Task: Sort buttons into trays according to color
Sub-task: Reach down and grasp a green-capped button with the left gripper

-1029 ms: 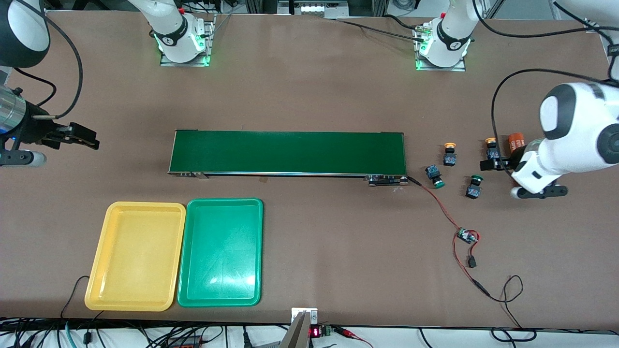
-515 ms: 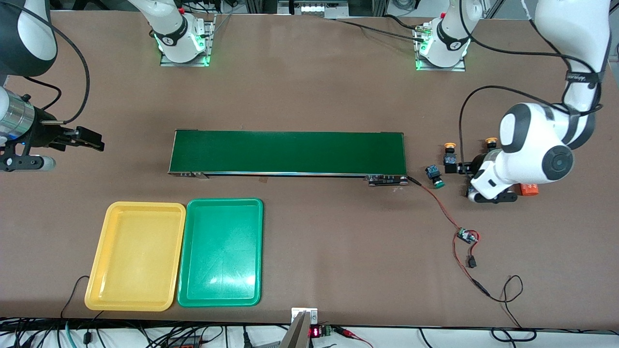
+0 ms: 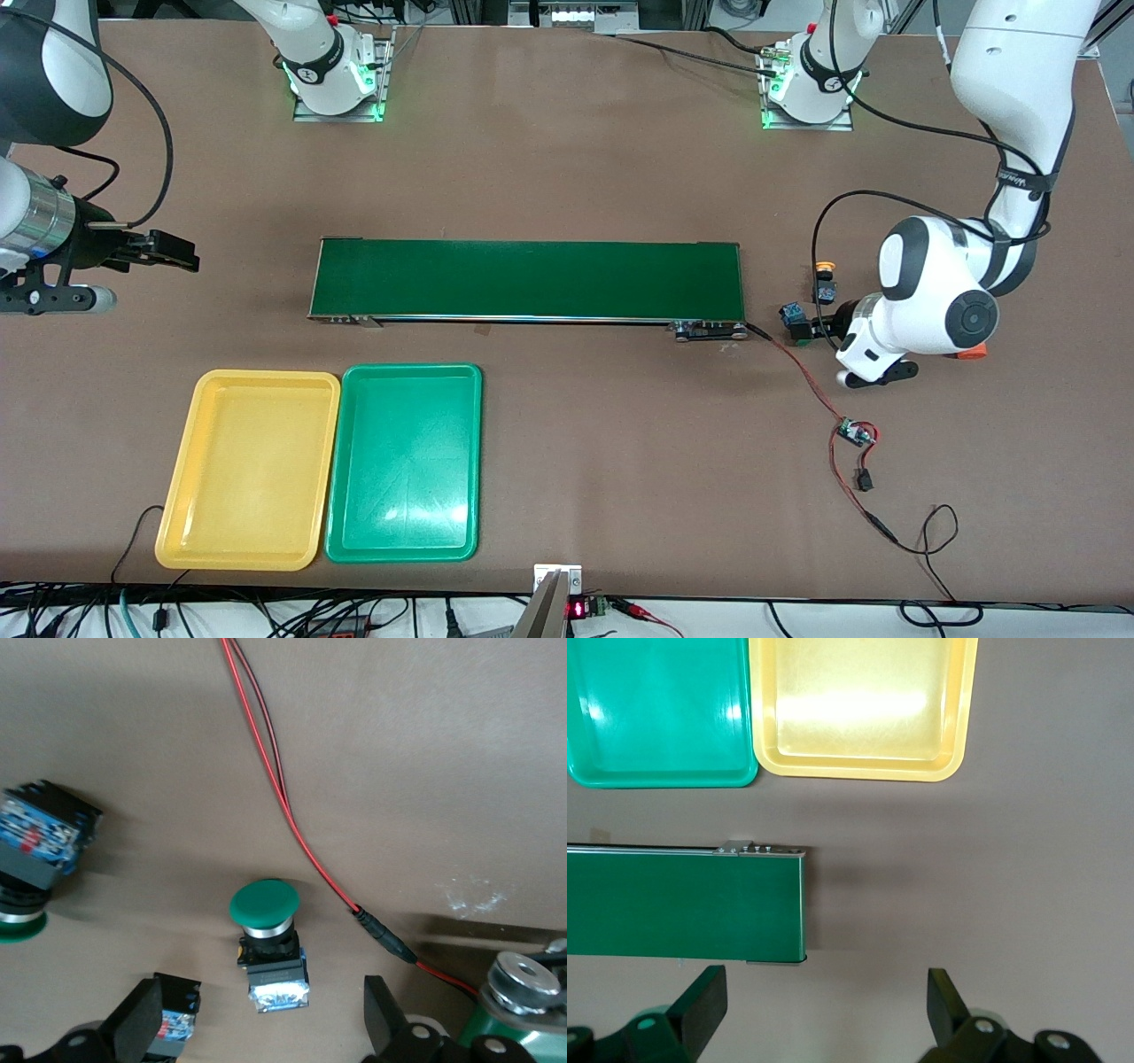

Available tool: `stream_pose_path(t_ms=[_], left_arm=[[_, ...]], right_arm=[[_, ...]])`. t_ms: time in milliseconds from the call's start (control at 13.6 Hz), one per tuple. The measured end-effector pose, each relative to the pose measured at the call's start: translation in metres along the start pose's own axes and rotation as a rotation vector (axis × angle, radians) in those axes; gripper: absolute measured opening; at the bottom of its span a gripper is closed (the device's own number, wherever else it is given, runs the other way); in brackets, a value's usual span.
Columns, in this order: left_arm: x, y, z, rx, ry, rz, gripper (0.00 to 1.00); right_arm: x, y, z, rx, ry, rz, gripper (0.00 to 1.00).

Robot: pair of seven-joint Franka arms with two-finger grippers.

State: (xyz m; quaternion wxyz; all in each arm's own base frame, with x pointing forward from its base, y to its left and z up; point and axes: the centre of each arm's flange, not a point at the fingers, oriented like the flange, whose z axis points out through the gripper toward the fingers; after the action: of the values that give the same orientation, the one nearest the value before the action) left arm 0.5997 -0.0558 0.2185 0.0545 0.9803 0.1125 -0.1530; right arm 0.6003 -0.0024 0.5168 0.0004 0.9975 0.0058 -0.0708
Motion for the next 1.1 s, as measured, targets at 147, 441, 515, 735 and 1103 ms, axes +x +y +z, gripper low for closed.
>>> stream_pose_path(t_ms=[147, 441, 515, 735, 1103], left_arm=[[0.002, 0.002, 0.011, -0.005, -0.008, -0.019, 1.00], [-0.001, 0.012, 0.032, 0.002, -0.040, -0.017, 1.00], [-0.002, 0.012, 0.038, 0.005, -0.051, -0.017, 1.00], [-0.006, 0.009, 0.052, 0.012, -0.076, -0.020, 0.98], [-0.006, 0.009, 0.053, 0.013, -0.078, -0.020, 0.54]], right_arm=[[0.000, 0.000, 0.001, 0.000, -0.003, 0.000, 1.00], [0.000, 0.000, 0.001, 0.000, -0.004, -0.001, 1.00], [0.000, 0.000, 0.001, 0.000, -0.005, -0.001, 1.00], [0.000, 0.000, 0.002, 0.000, -0.007, -0.001, 1.00], [0.000, 0.000, 0.002, 0.000, -0.007, -0.001, 1.00]])
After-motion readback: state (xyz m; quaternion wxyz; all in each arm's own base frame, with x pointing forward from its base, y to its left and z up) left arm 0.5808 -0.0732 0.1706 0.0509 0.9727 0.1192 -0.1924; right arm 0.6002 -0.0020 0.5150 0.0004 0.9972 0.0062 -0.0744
